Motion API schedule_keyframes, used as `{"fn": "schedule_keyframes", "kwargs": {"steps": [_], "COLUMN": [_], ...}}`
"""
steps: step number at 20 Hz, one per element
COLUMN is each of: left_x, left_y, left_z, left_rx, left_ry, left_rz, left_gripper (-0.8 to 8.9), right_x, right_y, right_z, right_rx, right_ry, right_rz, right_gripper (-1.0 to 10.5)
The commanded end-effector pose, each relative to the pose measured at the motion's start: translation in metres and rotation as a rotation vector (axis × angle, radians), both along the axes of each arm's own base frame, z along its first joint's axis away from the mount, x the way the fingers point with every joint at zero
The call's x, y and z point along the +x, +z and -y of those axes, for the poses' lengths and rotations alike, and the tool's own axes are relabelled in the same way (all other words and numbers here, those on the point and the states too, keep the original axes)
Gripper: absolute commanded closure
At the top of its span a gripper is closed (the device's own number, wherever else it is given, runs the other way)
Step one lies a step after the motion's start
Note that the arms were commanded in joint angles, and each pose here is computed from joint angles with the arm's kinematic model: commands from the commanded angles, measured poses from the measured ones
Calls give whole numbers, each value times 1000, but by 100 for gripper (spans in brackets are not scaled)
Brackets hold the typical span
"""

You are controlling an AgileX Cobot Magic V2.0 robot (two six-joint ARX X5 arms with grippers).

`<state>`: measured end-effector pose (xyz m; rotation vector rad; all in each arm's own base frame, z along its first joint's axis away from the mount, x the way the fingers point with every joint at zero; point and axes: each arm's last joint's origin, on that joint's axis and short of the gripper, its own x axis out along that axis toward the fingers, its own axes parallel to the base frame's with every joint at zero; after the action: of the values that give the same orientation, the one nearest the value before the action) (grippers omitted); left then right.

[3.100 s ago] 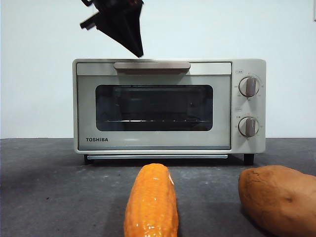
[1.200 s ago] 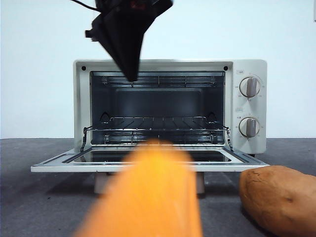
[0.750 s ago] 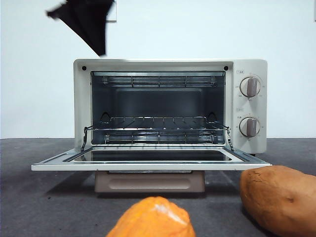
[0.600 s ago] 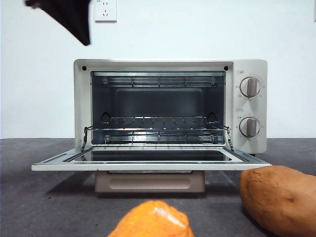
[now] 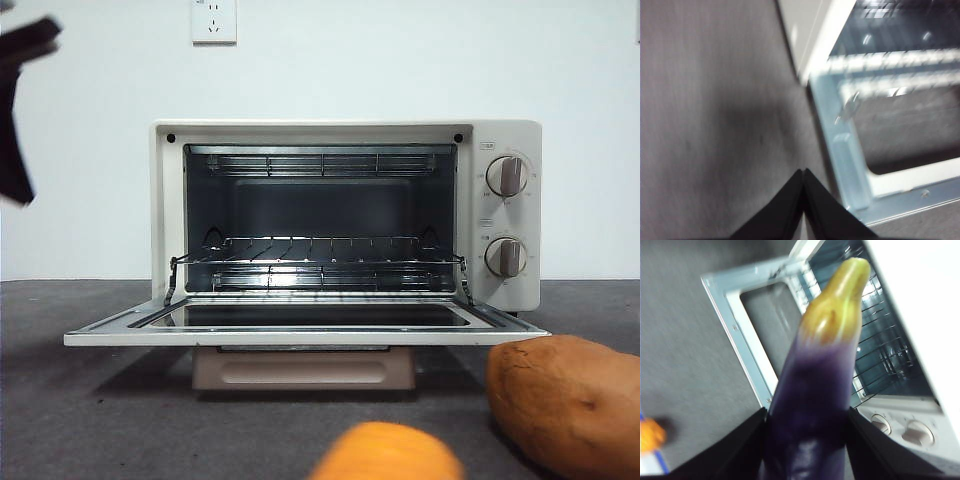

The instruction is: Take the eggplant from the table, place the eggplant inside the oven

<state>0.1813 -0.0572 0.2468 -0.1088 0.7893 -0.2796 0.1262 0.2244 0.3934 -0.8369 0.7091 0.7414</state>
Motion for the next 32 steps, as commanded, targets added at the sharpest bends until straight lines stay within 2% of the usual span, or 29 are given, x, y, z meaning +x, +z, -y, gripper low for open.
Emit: {"fn": "schedule_keyframes", "kwargs": {"steps": [1, 4, 9, 10, 13, 17, 20, 25, 32], "left_x": [-1, -1, 2, 3, 3, 2, 2, 0, 0], "left_y": [-12, -26, -25, -25, -25, -25, -26, -27, -27], "left_z": [-2, -6, -15, -16, -17, -16, -16, -15, -15], "left_rx": [-62, -77, -114, -123, -130, -152, -152, -172, -171], "left_ry": [21, 36, 56, 52, 49, 24, 22, -7, -10], "left_rz": [-3, -2, 6, 5, 2, -6, -12, -36, -39], "left_gripper": [808, 808, 808, 808, 808, 808, 808, 808, 808], "right_x": [17, 48, 103, 110, 132, 155, 164, 167, 156], "right_y": [-15, -38, -88, -96, -123, -145, -156, -162, -163], "right_z": [-23, -47, -76, -80, -90, -96, -97, -97, -104], "right_rx": [-62, -87, -156, -169, -284, -333, -362, -367, -338], "right_ry": [41, 49, 53, 49, 47, -3, -15, -38, -63], "right_rz": [15, 42, 69, 83, 167, 235, 257, 245, 230], "right_gripper": [784, 784, 784, 784, 784, 784, 776, 636, 637]}}
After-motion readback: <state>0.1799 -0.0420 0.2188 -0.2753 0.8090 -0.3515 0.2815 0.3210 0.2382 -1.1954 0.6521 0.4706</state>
